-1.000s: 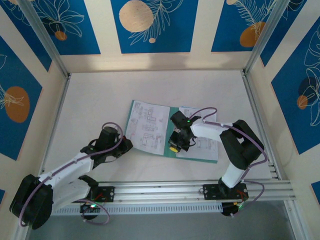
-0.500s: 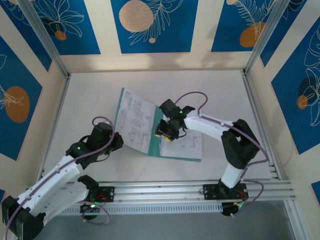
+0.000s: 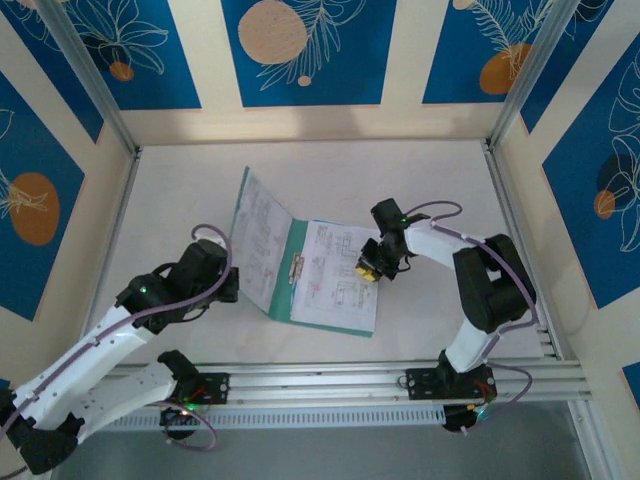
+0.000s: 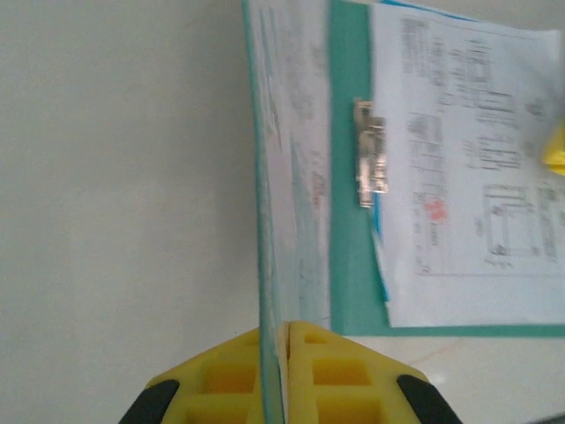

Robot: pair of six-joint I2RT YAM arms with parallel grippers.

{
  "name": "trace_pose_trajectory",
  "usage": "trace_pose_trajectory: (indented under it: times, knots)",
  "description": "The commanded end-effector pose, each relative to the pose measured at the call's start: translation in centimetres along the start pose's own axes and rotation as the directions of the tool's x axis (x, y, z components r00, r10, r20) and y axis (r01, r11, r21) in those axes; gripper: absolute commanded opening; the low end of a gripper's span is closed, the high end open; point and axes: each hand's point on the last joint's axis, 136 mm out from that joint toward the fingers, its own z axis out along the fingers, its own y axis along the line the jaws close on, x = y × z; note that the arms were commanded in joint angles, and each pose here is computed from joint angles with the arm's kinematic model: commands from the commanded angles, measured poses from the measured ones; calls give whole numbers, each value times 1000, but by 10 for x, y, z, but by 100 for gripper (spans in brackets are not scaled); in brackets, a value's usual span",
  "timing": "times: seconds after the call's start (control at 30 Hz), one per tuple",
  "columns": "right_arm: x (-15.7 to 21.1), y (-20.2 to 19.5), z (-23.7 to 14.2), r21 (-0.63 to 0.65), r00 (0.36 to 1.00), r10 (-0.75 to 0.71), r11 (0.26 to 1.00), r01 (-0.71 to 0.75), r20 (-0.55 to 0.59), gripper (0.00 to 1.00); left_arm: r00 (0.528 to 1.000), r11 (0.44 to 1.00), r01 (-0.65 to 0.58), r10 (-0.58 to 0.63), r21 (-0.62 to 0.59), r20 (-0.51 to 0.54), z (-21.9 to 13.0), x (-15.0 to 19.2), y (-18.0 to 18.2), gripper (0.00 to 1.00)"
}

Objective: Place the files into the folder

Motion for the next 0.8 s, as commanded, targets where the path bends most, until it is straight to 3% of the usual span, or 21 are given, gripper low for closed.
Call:
trace_pose_trajectory:
  times: [0.0,0.23,0.3,0.43,0.57,0.77]
  knots:
    - [8,-8,11,30,998,27,999,-26,-60,18,992,988,-128,126,92,20,-10,-2,-34,0]
    - [4,-21,18,89,996,63,994,-57,-67,17,948,904,-311,317,294,26,-2,26,-128,0]
    - [2,-20,18,73,996,59,996,-54,-71,18,939,889,-325,344,321,-2,10,39,-150,6]
    - [-6,-9,4,12,999,23,1000,-22,-36,19,944,886,-291,327,362,-39,36,57,-181,21]
    - [-9,16,-24,-110,997,-69,991,71,23,32,960,884,-231,275,407,-51,56,62,-206,27]
    - [-26,-11,-77,-52,987,-2,999,10,163,41,966,854,-154,234,496,-104,81,76,-245,41]
